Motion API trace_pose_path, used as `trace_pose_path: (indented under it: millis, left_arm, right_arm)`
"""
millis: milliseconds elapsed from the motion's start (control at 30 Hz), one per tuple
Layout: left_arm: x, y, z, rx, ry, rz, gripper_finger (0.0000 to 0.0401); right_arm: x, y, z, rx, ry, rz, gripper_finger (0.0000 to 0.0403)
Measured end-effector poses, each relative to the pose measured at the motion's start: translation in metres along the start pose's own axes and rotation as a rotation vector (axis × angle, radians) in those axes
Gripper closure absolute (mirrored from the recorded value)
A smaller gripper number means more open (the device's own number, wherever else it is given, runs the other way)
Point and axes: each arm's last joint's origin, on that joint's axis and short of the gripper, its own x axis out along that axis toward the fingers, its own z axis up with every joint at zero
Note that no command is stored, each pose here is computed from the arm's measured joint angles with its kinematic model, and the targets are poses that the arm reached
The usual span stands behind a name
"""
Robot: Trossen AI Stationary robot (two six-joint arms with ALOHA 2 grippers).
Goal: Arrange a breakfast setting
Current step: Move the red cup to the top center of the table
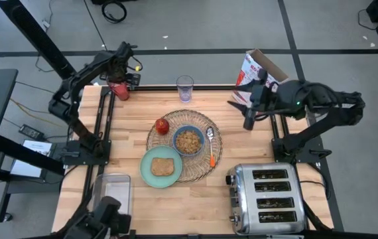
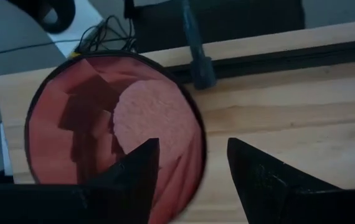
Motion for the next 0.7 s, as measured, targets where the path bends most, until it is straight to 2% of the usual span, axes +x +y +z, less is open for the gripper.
trace_pose_path:
  millis: [167, 300, 433, 700]
  left_arm:
    - [0.01, -0.002, 0.002, 0.005, 0.027, 0.01, 0.0245]
    - [0.012, -0.004, 0.003, 0.049, 0.024, 0.011, 0.0308]
    - [0.012, -0.004, 0.004, 0.039, 0.012, 0.004, 0.0378]
    - [0.006, -0.013, -0.004, 0.083, 0.051, -0.019, 0.0385]
  right_arm:
    - [-0.01, -0.014, 0.0, -0.009, -0.036, 0.001, 0.0188]
    - [-0.018, -0.028, -0.001, -0.039, -0.05, -0.038, 0.0188]
    - [-0.025, -0.041, -0.003, -0.043, -0.063, -0.06, 0.0188]
    - [-0.027, -0.059, -0.007, -0.074, -0.057, -0.09, 0.0188]
